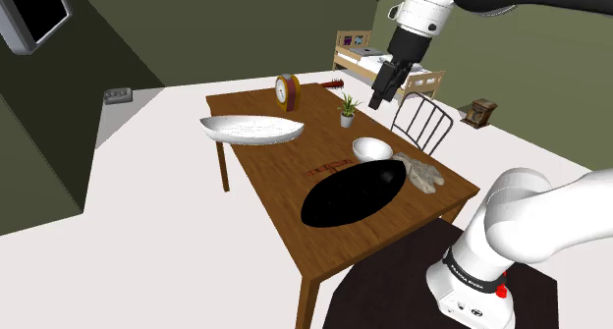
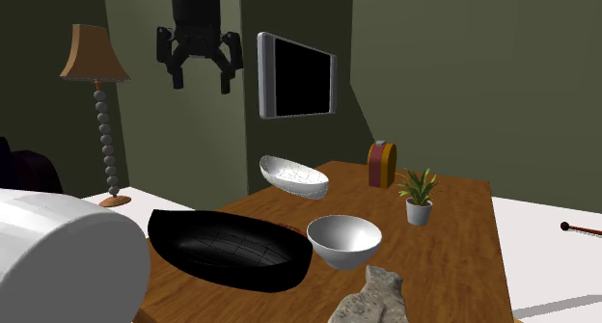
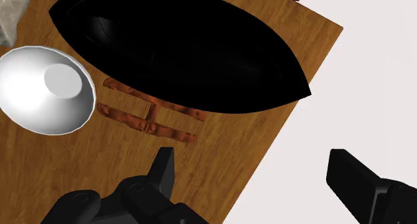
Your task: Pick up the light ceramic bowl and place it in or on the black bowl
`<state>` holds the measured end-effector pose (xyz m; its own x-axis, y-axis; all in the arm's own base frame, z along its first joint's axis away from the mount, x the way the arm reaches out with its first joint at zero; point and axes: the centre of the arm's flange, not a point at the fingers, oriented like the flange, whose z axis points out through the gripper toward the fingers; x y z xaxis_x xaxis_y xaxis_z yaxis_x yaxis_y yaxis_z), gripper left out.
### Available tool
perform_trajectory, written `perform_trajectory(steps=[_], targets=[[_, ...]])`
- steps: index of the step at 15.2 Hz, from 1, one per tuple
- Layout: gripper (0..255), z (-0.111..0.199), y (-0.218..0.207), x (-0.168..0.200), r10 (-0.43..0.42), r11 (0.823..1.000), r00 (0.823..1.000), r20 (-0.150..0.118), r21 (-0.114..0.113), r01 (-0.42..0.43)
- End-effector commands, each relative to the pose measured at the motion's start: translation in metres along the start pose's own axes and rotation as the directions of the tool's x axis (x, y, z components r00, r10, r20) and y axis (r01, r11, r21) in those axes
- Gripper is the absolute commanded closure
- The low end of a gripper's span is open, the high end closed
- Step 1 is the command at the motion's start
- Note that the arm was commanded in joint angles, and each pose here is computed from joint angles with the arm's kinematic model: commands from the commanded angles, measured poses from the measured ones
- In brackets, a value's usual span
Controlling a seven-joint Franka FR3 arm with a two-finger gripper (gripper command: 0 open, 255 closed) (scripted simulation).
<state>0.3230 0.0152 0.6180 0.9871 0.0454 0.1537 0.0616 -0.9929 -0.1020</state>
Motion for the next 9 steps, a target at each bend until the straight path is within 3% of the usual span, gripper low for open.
perform_trajectory(steps=[1,9], targets=[[0,0.000,0.000,0.000,0.000,1.000,1.000,0.000,0.000,0.000],[0,0.085,0.048,0.015,0.036,0.995,0.999,0.009,-0.094,-0.034]])
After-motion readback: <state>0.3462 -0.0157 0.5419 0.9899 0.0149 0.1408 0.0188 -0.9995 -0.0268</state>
